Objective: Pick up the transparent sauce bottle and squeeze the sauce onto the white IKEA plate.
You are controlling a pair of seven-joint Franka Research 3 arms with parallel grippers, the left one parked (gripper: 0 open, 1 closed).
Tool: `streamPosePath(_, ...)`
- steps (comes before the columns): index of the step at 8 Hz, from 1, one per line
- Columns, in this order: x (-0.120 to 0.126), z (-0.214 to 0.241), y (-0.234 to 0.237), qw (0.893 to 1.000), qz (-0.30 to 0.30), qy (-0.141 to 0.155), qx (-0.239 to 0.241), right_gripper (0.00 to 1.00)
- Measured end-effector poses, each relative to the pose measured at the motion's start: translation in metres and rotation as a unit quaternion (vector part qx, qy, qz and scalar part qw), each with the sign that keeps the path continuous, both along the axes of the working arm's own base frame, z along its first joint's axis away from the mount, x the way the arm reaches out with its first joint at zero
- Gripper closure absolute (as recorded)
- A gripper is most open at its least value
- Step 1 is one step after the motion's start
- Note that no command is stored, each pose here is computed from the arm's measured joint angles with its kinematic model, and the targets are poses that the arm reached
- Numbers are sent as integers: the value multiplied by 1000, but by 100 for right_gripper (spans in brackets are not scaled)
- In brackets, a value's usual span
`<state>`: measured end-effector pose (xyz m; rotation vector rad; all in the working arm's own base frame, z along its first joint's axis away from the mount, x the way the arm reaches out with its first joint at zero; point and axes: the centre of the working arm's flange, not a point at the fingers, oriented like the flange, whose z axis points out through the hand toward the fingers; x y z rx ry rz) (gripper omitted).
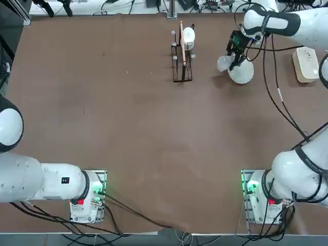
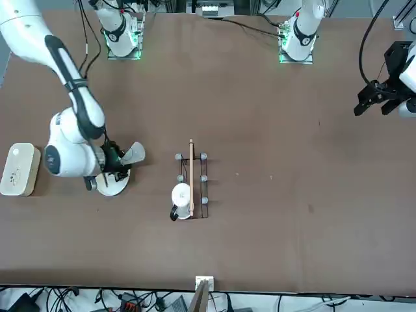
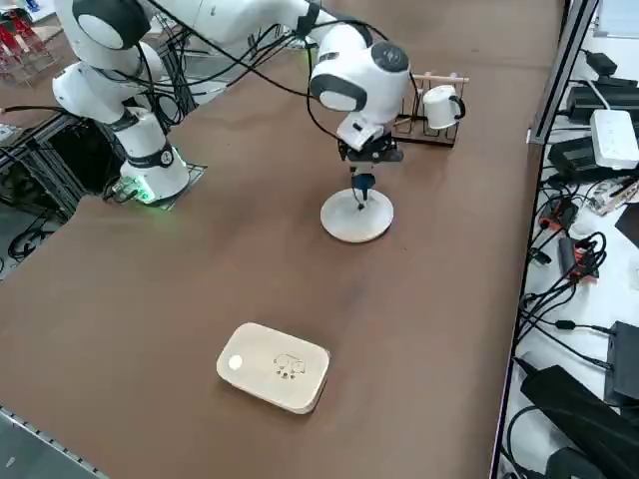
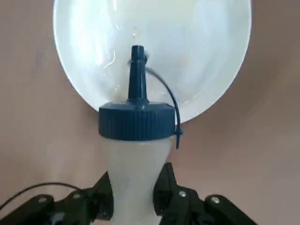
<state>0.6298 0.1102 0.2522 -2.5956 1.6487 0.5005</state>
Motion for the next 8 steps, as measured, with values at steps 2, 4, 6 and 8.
streamPosePath(2,3,17,24,998,19,-19,-63,63)
streamPosePath(4,8,39,42,988,30,-40,-147,63)
streamPosePath(6,9,56,56,970,43,-59,-231,63)
streamPosePath(8,8,65,66,944,64,-83,-312,63)
